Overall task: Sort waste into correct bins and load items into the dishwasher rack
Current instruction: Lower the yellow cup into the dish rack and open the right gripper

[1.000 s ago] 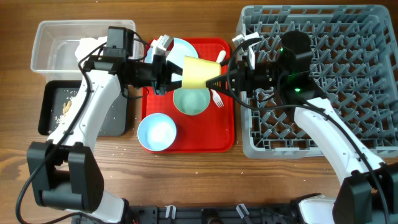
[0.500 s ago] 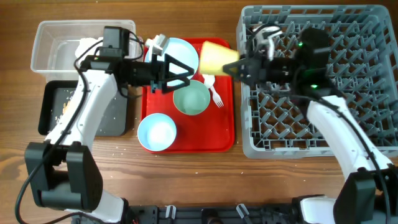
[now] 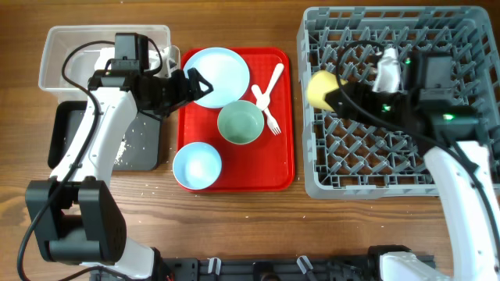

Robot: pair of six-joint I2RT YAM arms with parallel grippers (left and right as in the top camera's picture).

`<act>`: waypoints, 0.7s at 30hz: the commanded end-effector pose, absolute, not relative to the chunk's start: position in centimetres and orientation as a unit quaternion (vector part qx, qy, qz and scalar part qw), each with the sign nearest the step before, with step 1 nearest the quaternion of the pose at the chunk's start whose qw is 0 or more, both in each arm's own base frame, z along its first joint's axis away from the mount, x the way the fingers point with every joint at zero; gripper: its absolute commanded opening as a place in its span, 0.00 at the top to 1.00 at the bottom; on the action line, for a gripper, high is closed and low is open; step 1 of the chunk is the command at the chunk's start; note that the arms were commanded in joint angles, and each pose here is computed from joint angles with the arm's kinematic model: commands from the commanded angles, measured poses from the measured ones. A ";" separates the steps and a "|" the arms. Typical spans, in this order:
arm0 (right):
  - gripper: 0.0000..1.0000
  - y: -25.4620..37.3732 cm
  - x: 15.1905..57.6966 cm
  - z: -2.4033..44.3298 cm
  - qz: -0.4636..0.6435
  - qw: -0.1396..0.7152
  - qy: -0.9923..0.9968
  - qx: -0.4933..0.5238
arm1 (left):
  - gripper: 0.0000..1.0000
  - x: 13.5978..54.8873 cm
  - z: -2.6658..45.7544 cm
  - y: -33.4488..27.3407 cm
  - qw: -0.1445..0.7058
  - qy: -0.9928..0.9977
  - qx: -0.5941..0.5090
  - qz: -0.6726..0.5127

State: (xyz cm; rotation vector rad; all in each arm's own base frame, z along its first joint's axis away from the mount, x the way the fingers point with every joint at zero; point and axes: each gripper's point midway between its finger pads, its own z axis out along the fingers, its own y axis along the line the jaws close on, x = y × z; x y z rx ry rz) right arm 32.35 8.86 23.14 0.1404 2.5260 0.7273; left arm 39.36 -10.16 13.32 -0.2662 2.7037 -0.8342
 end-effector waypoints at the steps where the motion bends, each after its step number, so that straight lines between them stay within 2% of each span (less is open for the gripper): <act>1: 0.46 6.0 31.1 22.8 0.167 0.244 0.953 0.067 | 0.09 40.3 13.4 -7.4 0.187 0.954 -0.104 -0.210; 2: 0.43 6.0 30.0 22.0 0.164 0.217 0.960 0.070 | 0.09 40.4 13.3 -7.3 0.188 0.955 -0.104 -0.207; 3: 0.40 6.0 27.5 20.5 0.157 0.152 0.973 0.080 | 0.08 40.3 13.3 -7.2 0.187 0.955 -0.105 -0.204; 6: 0.40 5.8 24.7 18.8 0.143 0.073 0.983 0.091 | 0.07 40.2 13.2 -7.2 0.184 0.956 -0.105 -0.202; 12: 0.40 5.4 22.9 15.6 0.108 -0.001 0.990 0.092 | 0.06 39.9 13.0 -7.1 0.179 0.957 -0.107 -0.200; 21: 0.38 5.8 23.1 12.3 0.070 -0.064 0.992 0.086 | 0.05 39.9 13.0 -7.1 0.178 0.957 -0.107 -0.200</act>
